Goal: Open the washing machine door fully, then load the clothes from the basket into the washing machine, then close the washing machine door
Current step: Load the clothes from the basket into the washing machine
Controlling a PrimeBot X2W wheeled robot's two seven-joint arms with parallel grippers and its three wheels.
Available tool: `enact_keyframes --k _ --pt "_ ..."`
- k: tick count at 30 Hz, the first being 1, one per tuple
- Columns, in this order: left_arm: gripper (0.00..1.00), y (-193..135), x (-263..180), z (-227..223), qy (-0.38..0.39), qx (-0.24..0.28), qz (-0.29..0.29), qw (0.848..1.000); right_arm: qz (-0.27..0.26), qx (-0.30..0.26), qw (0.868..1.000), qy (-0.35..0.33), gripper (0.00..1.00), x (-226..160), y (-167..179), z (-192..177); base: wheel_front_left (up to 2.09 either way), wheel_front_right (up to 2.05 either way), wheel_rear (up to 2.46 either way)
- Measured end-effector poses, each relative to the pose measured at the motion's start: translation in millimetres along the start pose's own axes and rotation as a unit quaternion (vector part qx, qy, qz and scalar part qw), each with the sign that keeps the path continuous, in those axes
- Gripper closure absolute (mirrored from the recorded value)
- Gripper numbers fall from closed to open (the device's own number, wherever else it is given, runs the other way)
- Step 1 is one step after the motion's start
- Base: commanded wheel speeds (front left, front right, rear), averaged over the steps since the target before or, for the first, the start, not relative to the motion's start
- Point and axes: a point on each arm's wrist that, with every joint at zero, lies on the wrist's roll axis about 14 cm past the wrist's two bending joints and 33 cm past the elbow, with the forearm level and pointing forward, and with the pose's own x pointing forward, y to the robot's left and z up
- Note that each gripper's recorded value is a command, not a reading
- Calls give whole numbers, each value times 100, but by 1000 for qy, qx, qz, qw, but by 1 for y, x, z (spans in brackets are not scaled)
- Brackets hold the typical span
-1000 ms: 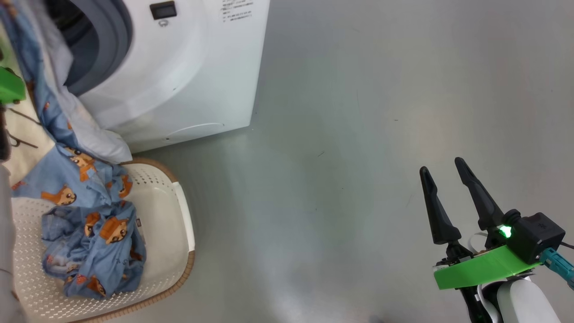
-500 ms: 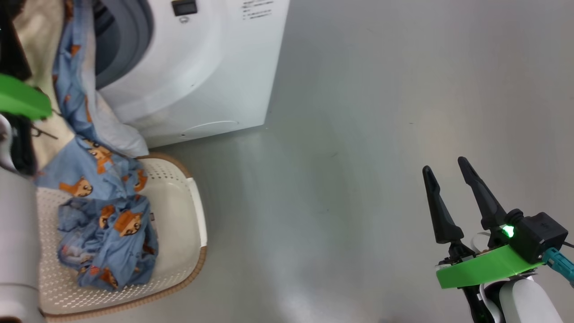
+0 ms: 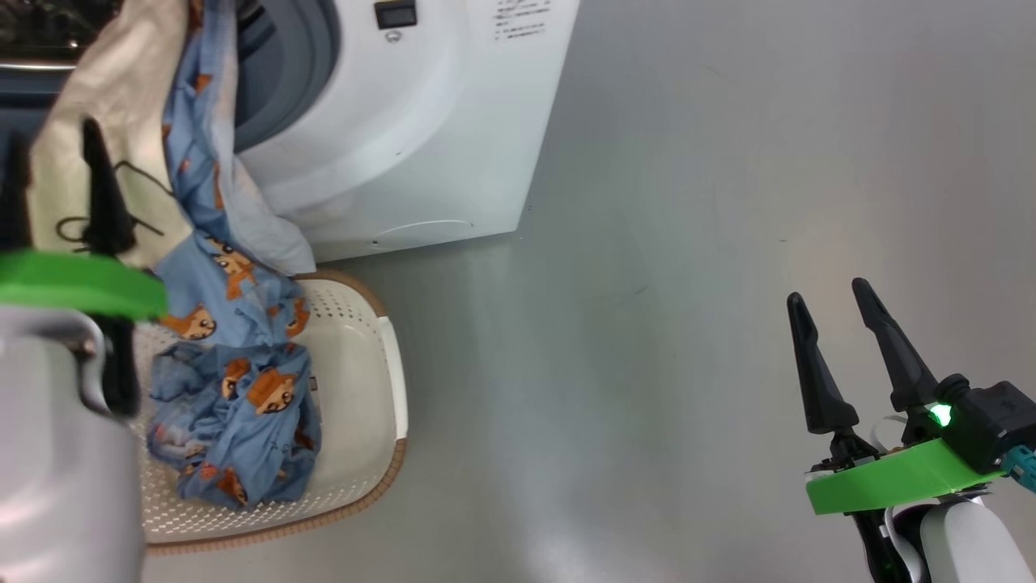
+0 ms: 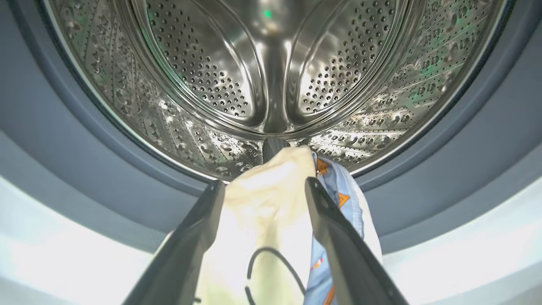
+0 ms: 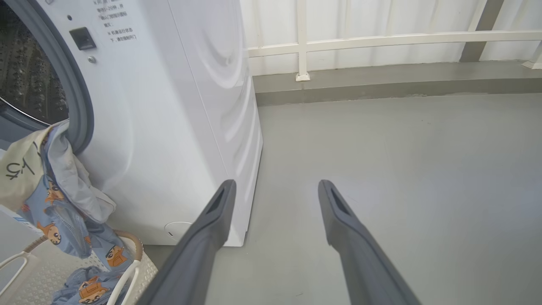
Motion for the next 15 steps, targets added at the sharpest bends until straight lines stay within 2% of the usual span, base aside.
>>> enact_keyframes --k 15 --pt "0 24 -76 -26 15 -10 39 999 6 2 1000 -8 0 2 4 5 0 0 0"
